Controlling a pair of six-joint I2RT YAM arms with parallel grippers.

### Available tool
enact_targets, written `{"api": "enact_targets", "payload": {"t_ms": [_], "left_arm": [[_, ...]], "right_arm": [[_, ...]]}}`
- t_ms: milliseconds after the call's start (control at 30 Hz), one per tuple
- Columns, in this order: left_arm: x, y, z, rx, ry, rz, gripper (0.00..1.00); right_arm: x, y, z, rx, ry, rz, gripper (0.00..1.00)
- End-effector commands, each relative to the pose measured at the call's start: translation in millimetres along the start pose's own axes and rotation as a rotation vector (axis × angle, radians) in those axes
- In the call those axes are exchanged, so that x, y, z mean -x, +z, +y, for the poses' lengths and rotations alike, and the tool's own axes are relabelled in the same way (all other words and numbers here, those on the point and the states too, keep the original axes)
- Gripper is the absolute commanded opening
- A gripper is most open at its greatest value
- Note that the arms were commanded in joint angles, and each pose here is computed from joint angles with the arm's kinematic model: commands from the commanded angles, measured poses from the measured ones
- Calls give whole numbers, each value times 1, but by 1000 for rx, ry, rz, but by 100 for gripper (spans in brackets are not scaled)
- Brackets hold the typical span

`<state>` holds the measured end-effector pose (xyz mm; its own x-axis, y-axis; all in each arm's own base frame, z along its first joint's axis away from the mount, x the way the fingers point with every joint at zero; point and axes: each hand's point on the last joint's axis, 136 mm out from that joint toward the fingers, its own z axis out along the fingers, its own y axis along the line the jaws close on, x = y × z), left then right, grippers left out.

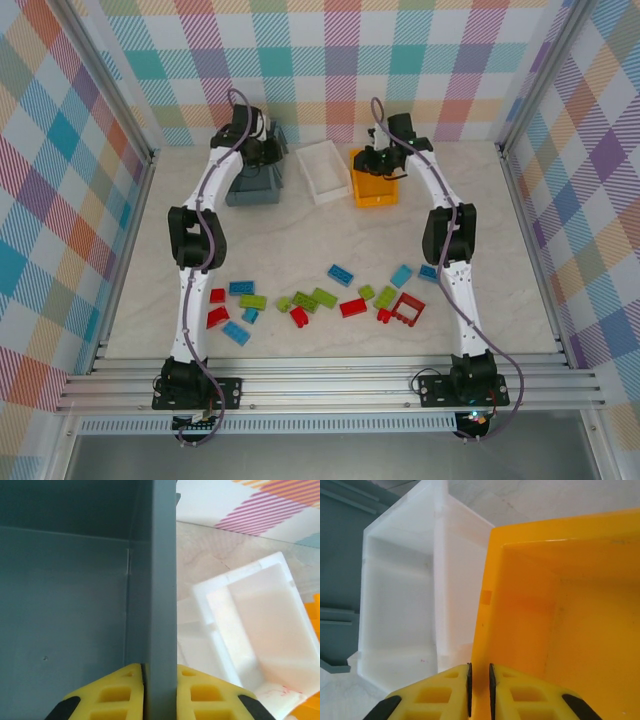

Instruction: Sort the legos into containers by color

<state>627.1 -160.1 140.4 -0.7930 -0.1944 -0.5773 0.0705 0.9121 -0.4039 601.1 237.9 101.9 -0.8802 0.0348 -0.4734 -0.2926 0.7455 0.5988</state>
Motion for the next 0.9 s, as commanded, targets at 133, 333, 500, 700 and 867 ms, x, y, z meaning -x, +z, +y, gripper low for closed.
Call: {"api": "enact_targets", "payload": {"t_ms": [133, 333, 500, 700, 867], "left_arm": [[-41, 11, -70, -170, -53, 106, 1], [-69, 8, -90, -159, -60, 138, 0], [-98, -3, -105, -153, -92, 157, 0], [-136, -20, -112, -64, -111, 161, 0], [-149, -33, -84, 82, -143, 134, 0]], "right_arm": [[-16, 4, 29, 76, -36, 60, 17], [-36, -10, 30, 24, -13, 84, 14], [-66, -31, 23, -49, 15, 91, 12], [-106, -57, 14, -111, 10, 113, 12], [-119, -62, -3, -138, 19, 136, 12]]}}
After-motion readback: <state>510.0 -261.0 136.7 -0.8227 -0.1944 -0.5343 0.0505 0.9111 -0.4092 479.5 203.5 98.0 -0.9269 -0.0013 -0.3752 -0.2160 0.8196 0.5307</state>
